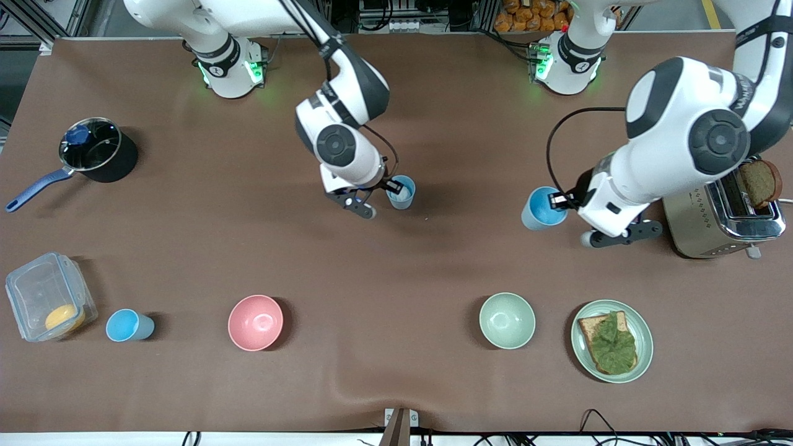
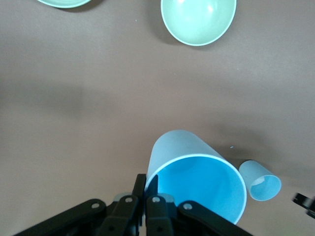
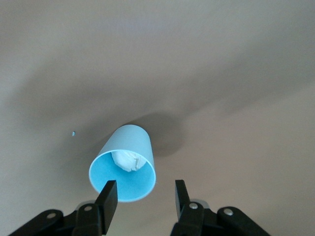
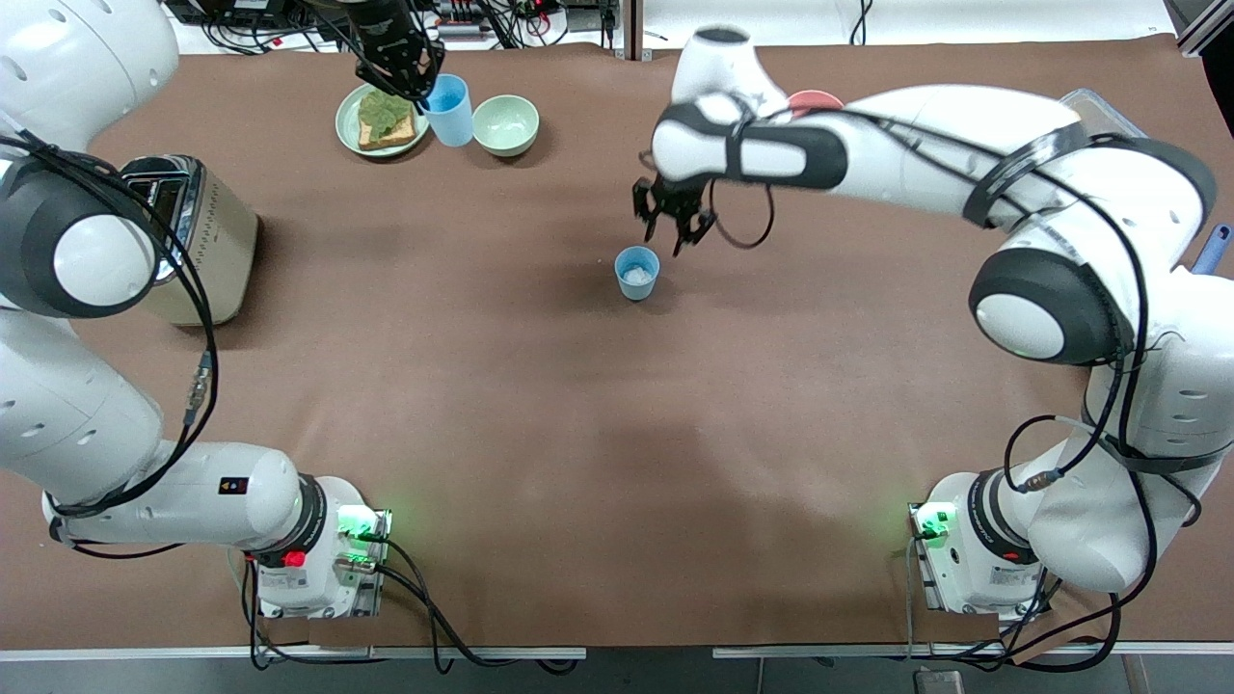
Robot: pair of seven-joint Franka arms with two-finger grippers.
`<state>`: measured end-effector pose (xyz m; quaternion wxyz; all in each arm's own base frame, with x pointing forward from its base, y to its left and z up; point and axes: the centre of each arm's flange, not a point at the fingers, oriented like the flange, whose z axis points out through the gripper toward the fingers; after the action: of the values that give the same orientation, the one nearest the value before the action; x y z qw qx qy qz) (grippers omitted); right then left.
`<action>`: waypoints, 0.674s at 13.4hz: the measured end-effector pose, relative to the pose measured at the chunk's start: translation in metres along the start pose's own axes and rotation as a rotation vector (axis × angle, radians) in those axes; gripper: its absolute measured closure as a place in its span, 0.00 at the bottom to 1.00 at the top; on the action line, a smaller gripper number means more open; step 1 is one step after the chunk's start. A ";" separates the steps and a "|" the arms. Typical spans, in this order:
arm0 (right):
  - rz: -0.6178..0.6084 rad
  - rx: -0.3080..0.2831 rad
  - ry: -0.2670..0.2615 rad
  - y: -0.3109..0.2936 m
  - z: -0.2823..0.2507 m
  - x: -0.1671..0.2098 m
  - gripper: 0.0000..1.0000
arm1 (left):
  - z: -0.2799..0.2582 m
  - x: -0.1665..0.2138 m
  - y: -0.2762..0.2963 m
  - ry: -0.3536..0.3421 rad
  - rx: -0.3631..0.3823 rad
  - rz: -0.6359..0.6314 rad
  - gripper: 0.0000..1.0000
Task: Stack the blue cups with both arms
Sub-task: 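Set the right gripper's cup down upright and open the right gripper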
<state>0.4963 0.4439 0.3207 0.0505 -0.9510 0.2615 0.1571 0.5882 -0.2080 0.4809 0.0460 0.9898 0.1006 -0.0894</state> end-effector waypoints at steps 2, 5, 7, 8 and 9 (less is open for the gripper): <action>-0.036 0.003 -0.018 0.012 -0.036 0.021 0.41 | 0.006 -0.011 0.022 0.003 0.001 -0.025 0.97; -0.134 -0.012 -0.024 0.045 -0.085 0.054 0.31 | 0.023 -0.032 0.064 0.009 0.001 -0.068 0.97; -0.208 -0.029 -0.003 0.071 -0.119 0.073 0.15 | 0.037 -0.045 0.090 0.011 -0.001 -0.096 0.97; -0.238 -0.030 0.004 0.083 -0.136 0.079 0.06 | 0.043 -0.049 0.099 0.014 -0.005 -0.105 0.97; -0.265 -0.032 0.016 0.096 -0.153 0.086 0.00 | 0.050 -0.054 0.108 0.018 -0.009 -0.117 0.97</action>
<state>0.5583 0.2926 0.4359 0.0537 -0.9791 0.1314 0.1458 0.5503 -0.3286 0.4497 0.0444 0.9828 0.1593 -0.0828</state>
